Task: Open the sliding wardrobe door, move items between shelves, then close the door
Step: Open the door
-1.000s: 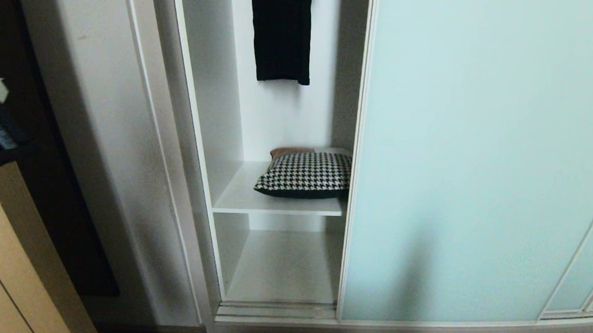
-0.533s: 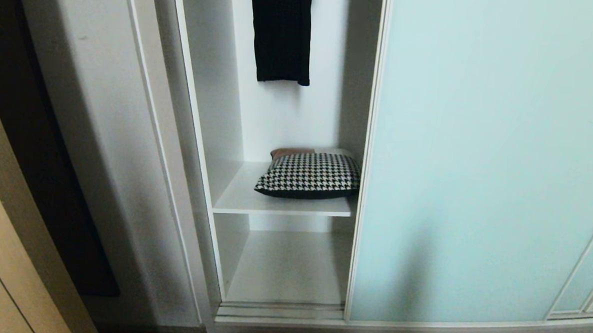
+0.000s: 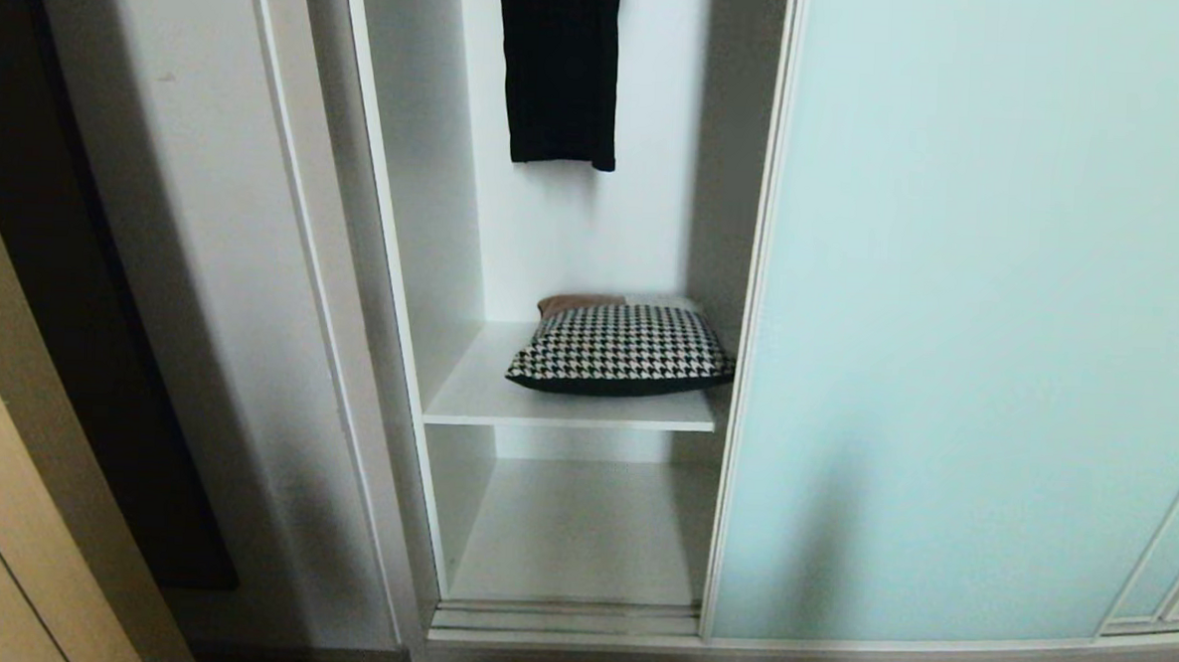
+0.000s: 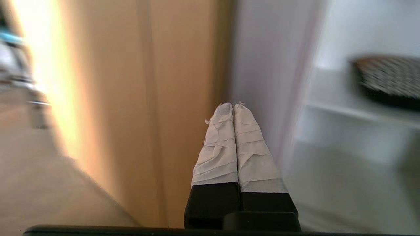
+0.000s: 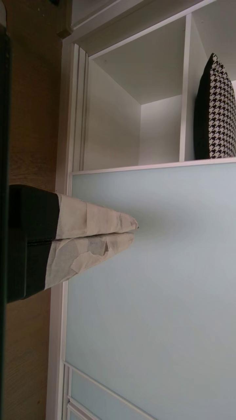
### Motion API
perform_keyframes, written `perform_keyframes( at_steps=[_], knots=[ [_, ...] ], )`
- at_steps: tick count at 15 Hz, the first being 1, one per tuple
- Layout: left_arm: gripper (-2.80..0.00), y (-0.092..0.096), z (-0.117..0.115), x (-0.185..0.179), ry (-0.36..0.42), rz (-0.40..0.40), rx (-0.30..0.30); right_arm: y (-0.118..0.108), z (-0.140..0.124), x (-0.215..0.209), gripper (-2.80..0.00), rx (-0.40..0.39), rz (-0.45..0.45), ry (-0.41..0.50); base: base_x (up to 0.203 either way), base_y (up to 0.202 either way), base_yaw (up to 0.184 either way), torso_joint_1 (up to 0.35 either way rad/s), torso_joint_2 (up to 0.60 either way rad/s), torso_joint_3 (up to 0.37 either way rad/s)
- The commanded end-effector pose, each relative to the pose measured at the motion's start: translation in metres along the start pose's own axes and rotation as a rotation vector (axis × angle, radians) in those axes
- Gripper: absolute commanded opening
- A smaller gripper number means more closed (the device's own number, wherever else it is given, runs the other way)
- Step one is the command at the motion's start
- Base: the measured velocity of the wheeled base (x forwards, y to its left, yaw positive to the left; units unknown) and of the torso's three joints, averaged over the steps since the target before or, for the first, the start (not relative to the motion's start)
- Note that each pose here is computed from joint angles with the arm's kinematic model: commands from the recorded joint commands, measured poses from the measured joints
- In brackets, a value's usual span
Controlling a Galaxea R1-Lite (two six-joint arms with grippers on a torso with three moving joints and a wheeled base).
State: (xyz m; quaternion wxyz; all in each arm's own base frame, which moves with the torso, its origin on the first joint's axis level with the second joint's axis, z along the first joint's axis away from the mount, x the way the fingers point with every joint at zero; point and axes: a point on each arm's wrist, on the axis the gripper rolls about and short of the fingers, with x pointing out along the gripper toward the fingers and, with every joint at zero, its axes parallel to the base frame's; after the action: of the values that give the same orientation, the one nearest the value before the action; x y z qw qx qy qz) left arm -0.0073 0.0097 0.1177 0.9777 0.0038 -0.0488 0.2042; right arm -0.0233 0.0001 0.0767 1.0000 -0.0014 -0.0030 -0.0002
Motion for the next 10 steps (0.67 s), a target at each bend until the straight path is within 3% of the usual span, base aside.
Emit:
perform_keyframes(
  at_steps=[1,2,5,7,8,9,10],
  knots=[
    [-2.80,-0.002,-0.019,-0.004,0.077,-0.110,-0.022,0.000,0.000,0.000,-2.80,0.000,0.000,0.001,0.000,0.000,0.000,0.000,0.00,0.000],
    [-2.80,-0.002,-0.024,-0.006,0.114,-0.174,-0.037,0.000,0.000,0.000,-2.80,0.000,0.000,0.001,0.000,0.000,0.000,0.000,0.00,0.000],
    [-2.80,0.000,-0.032,-0.021,0.096,-0.350,-0.078,0.000,0.000,0.000,-2.80,0.000,0.000,0.001,0.000,0.000,0.000,0.000,0.00,0.000],
    [-2.80,-0.001,-0.036,-0.024,0.123,-0.397,-0.115,0.000,0.000,0.000,-2.80,0.000,0.000,0.001,0.000,0.000,0.000,0.000,0.00,0.000],
    [-2.80,-0.001,-0.036,-0.024,0.159,-0.410,-0.177,0.000,0.000,0.000,-2.80,0.000,0.000,0.001,0.000,0.000,0.000,0.000,0.00,0.000],
    [-2.80,-0.001,-0.035,-0.025,0.176,-0.425,-0.187,0.000,0.000,0.000,-2.80,0.000,0.000,0.001,0.000,0.000,0.000,0.000,0.00,0.000],
    [-2.80,-0.001,-0.035,-0.025,0.166,-0.416,-0.144,0.000,0.000,0.000,-2.80,0.000,0.000,0.001,0.000,0.000,0.000,0.000,0.00,0.000]
  ],
)
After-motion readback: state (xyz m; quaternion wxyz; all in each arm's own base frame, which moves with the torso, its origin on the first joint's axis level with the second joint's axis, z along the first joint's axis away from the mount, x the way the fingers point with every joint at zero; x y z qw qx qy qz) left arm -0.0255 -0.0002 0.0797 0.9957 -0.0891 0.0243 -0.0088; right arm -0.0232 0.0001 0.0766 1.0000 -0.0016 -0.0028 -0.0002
